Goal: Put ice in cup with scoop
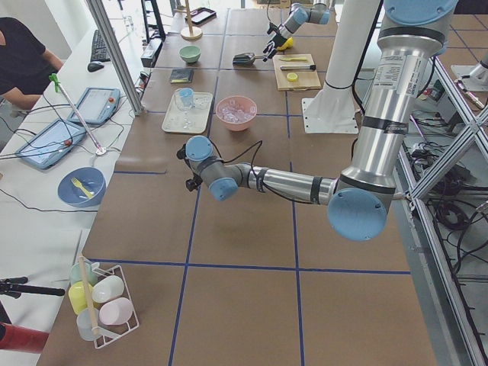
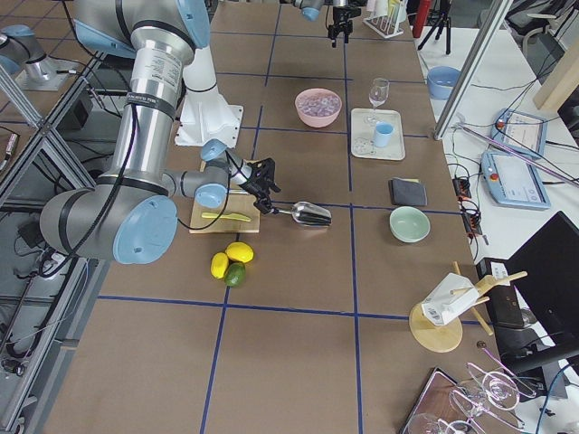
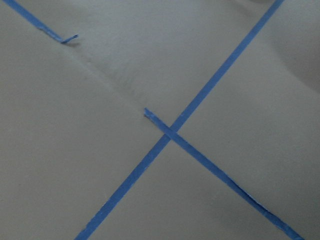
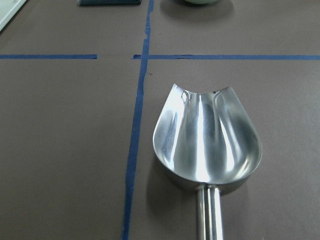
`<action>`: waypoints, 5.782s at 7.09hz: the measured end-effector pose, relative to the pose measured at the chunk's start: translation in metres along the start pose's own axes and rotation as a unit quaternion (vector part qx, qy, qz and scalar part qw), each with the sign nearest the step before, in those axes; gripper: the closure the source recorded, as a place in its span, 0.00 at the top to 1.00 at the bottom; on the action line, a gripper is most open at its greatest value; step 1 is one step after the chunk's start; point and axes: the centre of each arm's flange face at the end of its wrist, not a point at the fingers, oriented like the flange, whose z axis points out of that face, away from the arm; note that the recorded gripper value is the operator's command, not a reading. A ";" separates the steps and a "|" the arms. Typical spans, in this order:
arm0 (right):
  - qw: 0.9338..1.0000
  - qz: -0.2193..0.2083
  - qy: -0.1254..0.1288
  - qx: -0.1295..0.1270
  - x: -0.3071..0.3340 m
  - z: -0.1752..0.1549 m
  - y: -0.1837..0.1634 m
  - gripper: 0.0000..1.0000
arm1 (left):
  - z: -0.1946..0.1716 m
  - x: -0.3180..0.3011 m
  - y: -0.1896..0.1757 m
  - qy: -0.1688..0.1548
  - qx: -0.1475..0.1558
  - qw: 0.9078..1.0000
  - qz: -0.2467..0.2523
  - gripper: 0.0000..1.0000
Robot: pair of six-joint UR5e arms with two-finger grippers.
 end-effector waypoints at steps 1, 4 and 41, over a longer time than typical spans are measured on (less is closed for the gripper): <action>1.000 -0.006 0.005 -0.012 0.008 0.000 -0.017 1.00 | -0.013 -0.020 0.004 -0.025 -0.008 0.999 -0.029 1.00; 0.998 -0.020 0.004 -0.067 0.048 -0.003 -0.089 1.00 | -0.076 -0.092 0.033 -0.086 -0.037 0.984 -0.151 1.00; 0.925 -0.102 -0.053 -0.362 0.344 0.068 -0.337 1.00 | -0.172 -0.113 0.196 -0.079 -0.114 0.923 -0.358 1.00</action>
